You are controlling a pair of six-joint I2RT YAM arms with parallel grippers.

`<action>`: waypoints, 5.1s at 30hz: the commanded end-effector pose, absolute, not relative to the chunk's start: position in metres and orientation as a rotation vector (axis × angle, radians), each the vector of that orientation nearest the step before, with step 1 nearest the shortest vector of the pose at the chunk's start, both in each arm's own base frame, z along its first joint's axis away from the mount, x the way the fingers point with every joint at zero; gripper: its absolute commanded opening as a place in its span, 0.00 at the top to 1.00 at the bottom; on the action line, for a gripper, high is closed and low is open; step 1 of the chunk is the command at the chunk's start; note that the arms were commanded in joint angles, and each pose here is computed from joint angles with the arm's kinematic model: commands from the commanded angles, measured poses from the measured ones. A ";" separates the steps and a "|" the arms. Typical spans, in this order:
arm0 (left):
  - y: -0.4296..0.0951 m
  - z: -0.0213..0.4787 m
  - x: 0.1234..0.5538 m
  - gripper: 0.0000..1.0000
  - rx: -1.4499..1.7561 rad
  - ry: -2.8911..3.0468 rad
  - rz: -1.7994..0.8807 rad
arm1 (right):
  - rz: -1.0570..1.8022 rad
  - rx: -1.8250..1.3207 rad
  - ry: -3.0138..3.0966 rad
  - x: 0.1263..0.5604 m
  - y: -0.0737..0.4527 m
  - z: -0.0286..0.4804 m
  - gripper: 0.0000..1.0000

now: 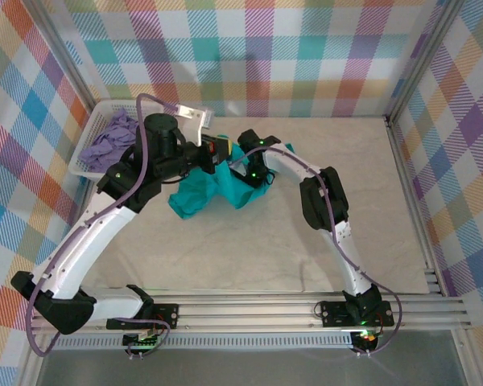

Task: Fold the inside-out t-shirt

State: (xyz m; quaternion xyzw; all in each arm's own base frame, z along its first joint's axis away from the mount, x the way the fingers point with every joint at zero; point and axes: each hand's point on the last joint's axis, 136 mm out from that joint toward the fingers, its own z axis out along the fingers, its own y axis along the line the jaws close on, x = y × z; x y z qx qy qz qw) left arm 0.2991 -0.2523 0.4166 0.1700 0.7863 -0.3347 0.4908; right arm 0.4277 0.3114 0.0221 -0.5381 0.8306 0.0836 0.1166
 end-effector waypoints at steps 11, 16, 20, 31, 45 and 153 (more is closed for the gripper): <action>-0.201 0.343 0.381 1.00 0.064 2.082 -0.479 | 0.712 -1.310 2.014 0.369 0.340 0.133 1.00; -0.159 0.303 0.427 1.00 -0.118 2.181 -0.409 | 0.770 -1.250 1.824 0.346 0.335 0.166 1.00; -0.136 0.272 0.445 1.00 -0.216 2.235 -0.384 | 0.814 -1.194 1.687 0.333 0.333 0.200 1.00; -0.061 0.201 0.447 1.00 -0.530 2.276 -0.419 | 0.711 -1.145 1.624 0.342 0.312 0.237 1.00; -0.045 0.101 0.401 1.00 -0.677 2.356 -0.405 | 0.812 -0.903 1.432 0.364 0.282 0.335 1.00; -0.137 0.259 0.384 1.00 -0.218 1.922 -1.004 | 0.462 -0.799 2.126 0.288 0.216 0.140 0.77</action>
